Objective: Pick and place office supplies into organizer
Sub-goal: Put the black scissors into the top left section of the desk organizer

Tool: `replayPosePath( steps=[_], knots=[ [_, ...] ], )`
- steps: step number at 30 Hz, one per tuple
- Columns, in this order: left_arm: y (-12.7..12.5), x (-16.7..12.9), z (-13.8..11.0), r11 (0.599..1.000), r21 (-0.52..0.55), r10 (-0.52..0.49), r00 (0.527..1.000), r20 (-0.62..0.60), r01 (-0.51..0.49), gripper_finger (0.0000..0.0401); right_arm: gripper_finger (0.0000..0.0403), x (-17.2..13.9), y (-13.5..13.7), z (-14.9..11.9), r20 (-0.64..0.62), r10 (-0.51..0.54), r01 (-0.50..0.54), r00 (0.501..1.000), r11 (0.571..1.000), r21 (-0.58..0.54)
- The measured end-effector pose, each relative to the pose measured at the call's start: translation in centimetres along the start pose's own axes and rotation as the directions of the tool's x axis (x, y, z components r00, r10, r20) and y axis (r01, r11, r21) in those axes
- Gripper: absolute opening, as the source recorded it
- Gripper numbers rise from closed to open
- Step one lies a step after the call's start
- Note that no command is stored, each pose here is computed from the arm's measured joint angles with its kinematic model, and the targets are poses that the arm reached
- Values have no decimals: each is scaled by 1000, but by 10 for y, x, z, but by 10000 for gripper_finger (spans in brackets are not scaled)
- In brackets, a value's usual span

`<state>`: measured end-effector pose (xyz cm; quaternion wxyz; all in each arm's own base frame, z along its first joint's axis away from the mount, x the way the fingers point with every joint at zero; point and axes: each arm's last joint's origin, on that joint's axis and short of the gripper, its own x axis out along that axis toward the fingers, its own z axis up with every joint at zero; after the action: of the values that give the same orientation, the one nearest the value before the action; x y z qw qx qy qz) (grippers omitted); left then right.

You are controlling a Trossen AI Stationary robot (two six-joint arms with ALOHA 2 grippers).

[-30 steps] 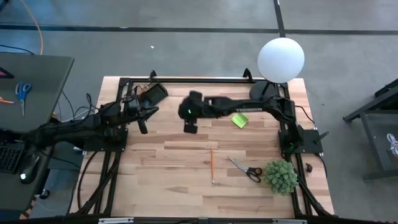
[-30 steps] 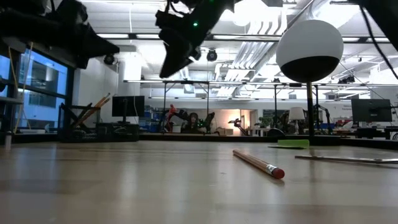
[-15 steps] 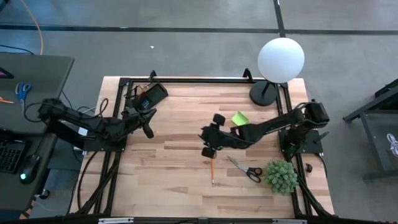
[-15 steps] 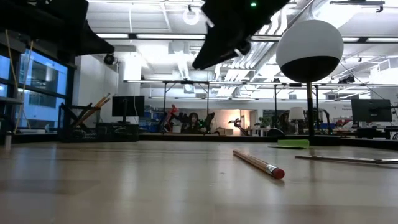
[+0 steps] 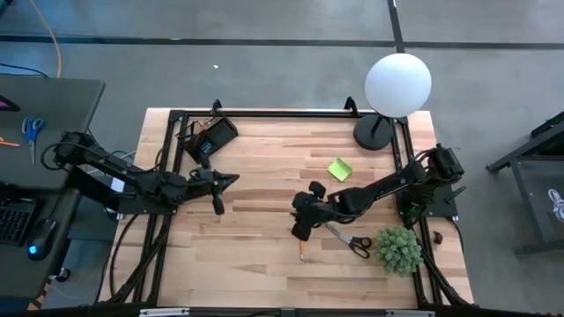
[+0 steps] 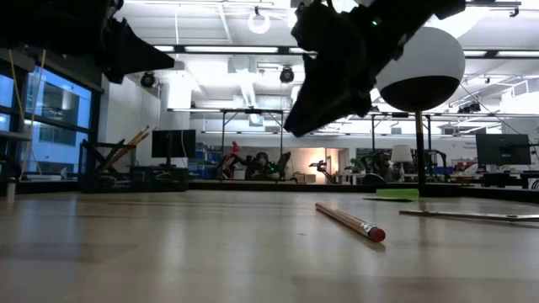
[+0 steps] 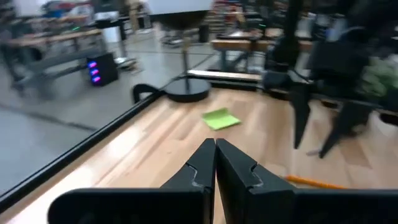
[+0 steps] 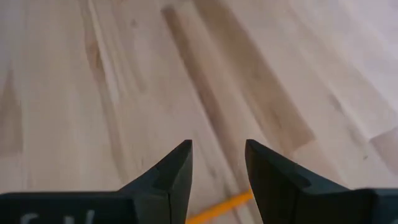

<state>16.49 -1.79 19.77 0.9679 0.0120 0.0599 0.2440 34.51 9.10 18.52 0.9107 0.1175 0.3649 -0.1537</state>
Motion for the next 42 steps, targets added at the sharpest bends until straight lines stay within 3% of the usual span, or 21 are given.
replayPosePath(
  steps=[5, 8, 11, 14, 22, 25, 29, 34, 37, 42],
  knots=[
    [-8, 3, -2, 979, 122, -161, 987, -9, 161, 4, 139, -6, 11, -12, -40, 14, -15, 999, 999, -35],
    [-11, 5, -6, 956, 181, -229, 973, -31, 231, 8, 139, -9, 13, -20, -107, 25, -25, 994, 1000, 5],
    [-13, 5, -7, 945, 207, -252, 967, -40, 255, 11, 139, -10, 12, -26, -186, 39, -20, 982, 994, 105],
    [-13, 6, -8, 941, 217, -256, 966, -46, 260, 12, 139, -10, 13, -25, -186, 53, -20, 981, 985, 174],
    [-16, 9, 1, 929, 284, -263, 963, 56, 237, 11, 139, -20, 43, -33, -119, 48, -39, 992, 997, 72],
    [-17, 8, 8, 925, 288, -292, 949, 120, 249, 13, 139, -25, 46, -42, -192, 40, -29, 981, 998, 59],
    [-18, 7, 12, 901, 328, -349, 923, 161, 283, 14, 139, -34, 40, -58, -410, 24, 15, 912, 996, 93],
    [-18, 6, 14, 895, 352, -352, 918, 181, 274, 12, 139, -46, 30, -76, -676, 7, 121, 737, 982, 142],
    [-18, 6, 15, 893, 363, -352, 917, 189, 268, 14, 139, -52, 31, -83, -740, 17, 141, 672, 979, 150],
    [-18, 6, 15, 891, 371, -349, 918, 189, 262, 12, 139, -61, 42, -93, -775, 64, 141, 629, 971, 195]
  ],
)
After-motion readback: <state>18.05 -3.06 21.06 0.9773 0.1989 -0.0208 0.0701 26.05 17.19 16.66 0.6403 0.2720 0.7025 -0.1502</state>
